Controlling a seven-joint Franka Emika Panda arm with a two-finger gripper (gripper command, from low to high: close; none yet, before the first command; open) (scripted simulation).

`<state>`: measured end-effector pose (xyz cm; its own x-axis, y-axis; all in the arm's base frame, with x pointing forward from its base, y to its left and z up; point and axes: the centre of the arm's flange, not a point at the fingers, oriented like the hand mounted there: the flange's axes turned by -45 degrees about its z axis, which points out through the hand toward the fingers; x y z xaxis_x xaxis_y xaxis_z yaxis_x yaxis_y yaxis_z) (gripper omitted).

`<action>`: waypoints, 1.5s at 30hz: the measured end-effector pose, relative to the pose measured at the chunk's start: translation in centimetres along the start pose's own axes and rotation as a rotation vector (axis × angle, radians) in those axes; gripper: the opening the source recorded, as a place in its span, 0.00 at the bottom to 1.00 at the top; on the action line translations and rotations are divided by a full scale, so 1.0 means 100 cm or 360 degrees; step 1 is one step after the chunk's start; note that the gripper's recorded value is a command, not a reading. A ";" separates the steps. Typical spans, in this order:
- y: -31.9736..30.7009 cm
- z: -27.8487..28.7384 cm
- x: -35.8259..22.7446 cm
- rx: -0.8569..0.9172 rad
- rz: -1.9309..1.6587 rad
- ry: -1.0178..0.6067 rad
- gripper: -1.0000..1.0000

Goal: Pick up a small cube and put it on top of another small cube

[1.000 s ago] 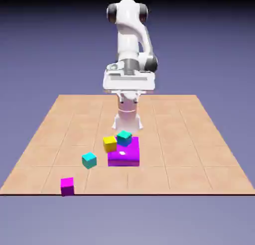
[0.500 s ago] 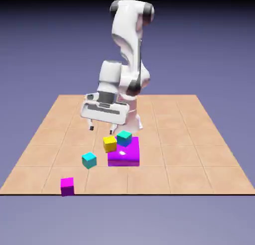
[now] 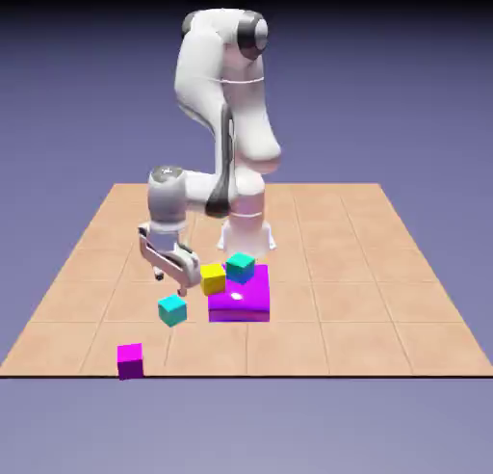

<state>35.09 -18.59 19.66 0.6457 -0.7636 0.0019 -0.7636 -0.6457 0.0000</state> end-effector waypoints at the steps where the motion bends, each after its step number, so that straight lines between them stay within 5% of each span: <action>1: -0.001 0.006 0.001 0.0005 0.0002 0.0003 0.50; 9: -0.001 0.064 0.001 0.0003 0.0002 0.0002 0.50; 10: 0.000 0.070 0.000 0.0000 0.0000 0.0000 0.00; 23: 0.000 0.000 0.000 0.0000 0.0000 0.0001 0.00; 45: -0.051 -0.134 -0.094 0.0002 0.0397 -0.0001 0.00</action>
<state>32.90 -8.11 33.06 0.4371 -0.8994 0.0013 -0.8994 -0.4371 -0.0016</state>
